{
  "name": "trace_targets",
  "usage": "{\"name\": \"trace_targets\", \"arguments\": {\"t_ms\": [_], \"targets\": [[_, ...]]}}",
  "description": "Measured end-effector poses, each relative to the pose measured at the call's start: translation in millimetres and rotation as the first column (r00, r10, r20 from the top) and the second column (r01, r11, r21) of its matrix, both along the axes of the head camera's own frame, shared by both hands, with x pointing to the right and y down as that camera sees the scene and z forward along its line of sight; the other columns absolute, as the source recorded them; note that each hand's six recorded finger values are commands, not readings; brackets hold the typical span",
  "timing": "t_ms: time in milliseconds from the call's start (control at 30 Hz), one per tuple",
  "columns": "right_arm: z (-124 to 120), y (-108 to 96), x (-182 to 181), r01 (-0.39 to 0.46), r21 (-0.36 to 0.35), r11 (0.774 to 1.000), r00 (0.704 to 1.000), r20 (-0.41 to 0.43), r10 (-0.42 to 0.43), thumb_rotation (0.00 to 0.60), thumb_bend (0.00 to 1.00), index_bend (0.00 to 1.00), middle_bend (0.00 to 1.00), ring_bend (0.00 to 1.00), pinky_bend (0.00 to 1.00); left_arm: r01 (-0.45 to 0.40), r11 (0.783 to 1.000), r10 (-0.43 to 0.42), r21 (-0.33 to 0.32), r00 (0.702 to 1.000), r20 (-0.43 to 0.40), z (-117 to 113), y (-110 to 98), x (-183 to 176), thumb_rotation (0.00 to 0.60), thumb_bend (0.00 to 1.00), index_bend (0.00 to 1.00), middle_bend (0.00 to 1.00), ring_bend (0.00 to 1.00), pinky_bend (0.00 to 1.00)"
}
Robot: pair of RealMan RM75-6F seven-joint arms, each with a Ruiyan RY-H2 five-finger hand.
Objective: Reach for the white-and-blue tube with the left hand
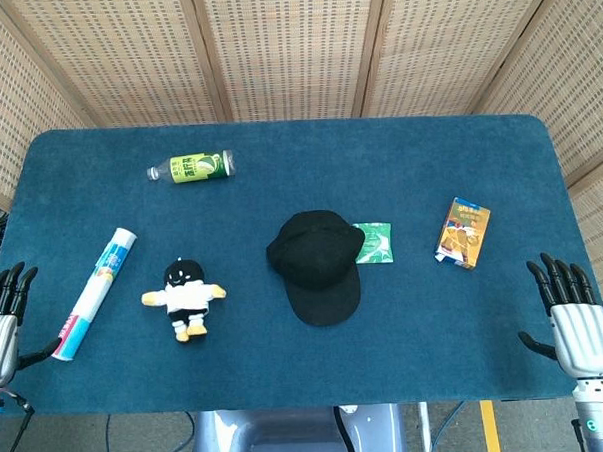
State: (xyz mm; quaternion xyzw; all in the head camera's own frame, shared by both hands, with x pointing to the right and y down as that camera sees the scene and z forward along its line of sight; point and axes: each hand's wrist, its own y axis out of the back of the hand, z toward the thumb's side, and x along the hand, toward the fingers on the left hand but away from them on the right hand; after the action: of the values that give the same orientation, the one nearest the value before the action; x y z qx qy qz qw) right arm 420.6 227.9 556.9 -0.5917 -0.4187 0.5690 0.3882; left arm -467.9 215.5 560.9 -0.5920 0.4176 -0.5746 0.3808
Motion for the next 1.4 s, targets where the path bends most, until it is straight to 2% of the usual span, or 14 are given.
{"name": "trace_targets", "arguments": {"t_ms": [1033, 1200, 1400], "targets": [[4, 1, -1, -0.014, -0.01, 1.0, 1.0, 0.026, 0.014, 0.6, 0.09, 0.0, 0.0, 0.0, 0.0, 0.009, 1.0, -0.009, -0.013, 1.0, -0.004, 5, -2, 3, 0.6, 0.13, 0.0, 0.0, 0.0, 0.0], [4, 1, -1, -0.015, -0.015, 1.0, 0.999, 0.032, 0.016, 0.6, 0.09, 0.0, 0.0, 0.0, 0.0, 0.014, 1.0, -0.014, -0.012, 1.0, -0.018, 8, -3, 5, 0.6, 0.13, 0.15, 0.0, 0.0, 0.0], [4, 0, 1, -0.027, -0.015, 1.0, 0.999, 0.038, 0.028, 0.6, 0.09, 0.0, 0.0, 0.0, 0.0, 0.028, 0.998, -0.03, -0.048, 0.999, -0.043, 22, -10, 8, 0.6, 0.22, 0.26, 0.0, 0.0, 0.0]]}}
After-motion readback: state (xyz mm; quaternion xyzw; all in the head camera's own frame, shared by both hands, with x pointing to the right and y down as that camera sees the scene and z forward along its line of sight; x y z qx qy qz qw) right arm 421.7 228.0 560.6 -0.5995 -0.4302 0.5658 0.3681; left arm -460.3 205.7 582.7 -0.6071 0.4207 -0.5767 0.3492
